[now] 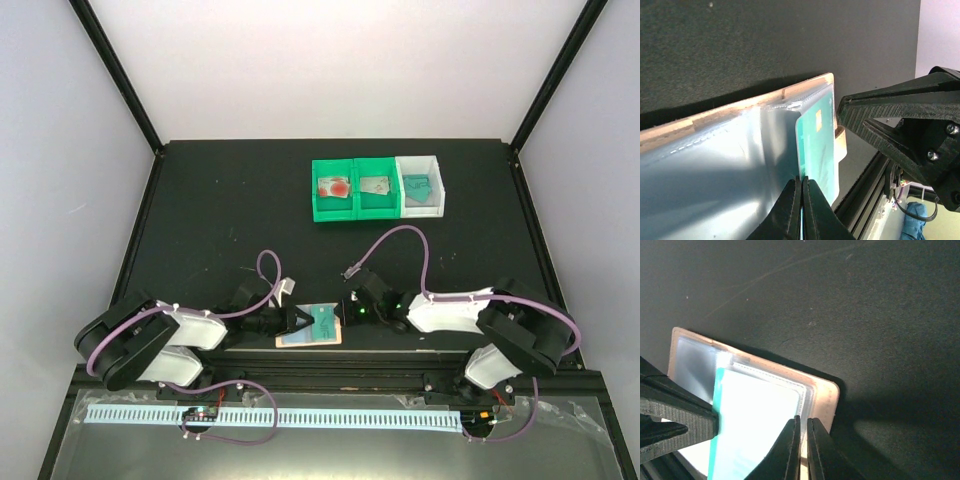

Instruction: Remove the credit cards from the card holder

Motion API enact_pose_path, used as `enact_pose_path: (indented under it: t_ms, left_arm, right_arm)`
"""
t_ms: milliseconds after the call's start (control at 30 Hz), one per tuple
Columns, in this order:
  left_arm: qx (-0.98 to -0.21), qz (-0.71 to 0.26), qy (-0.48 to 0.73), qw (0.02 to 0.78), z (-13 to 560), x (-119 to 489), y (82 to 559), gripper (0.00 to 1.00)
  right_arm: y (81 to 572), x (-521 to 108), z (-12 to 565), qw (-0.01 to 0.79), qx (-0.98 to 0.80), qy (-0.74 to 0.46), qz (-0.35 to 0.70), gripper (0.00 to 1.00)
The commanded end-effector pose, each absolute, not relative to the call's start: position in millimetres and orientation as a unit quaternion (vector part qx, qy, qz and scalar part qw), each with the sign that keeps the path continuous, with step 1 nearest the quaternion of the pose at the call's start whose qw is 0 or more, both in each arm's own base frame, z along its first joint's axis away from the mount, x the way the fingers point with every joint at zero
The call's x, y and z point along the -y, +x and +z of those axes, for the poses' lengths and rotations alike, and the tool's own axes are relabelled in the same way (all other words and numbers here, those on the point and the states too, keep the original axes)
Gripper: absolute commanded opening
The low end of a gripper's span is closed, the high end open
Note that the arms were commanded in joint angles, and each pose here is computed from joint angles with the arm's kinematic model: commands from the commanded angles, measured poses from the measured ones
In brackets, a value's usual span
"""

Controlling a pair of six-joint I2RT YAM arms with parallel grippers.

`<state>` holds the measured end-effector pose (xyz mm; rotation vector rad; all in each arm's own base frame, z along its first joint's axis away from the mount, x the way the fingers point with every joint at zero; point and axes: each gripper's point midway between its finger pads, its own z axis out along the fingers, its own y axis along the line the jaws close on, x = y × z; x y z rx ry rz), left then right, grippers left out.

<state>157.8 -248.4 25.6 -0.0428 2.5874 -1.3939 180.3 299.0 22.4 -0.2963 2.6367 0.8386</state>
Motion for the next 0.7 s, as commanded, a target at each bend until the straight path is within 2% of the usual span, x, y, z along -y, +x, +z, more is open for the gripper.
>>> enact_pose_path:
  t_ms: [0,300,433,500,567,667]
  left_arm:
    - [-0.873,-0.476,0.010,0.107,32,255,162,0.02]
    - [-0.872,-0.477,0.010,0.106,33,256,163,0.02]
    - [-0.872,-0.477,0.008,0.111,36,256,165,0.02]
    - [-0.869,-0.479,0.005,0.121,39,257,169,0.09]
    - [-0.862,-0.491,0.006,0.126,45,261,171,0.12]
    - [-0.861,-0.493,0.008,0.125,47,264,173,0.03]
  right_arm:
    - [176,-306,31,0.177,-0.925,-0.112,0.317,0.08]
    - [175,-310,18,0.160,-0.930,-0.113,0.310,0.10]
    - [171,-302,2,0.149,-0.937,-0.105,0.297,0.07]
    - [168,-300,-2,0.143,-0.938,-0.101,0.300,0.07]
    - [167,-298,-5,0.141,-0.939,-0.098,0.298,0.07]
    - [167,-296,-6,0.143,-0.940,-0.095,0.296,0.06]
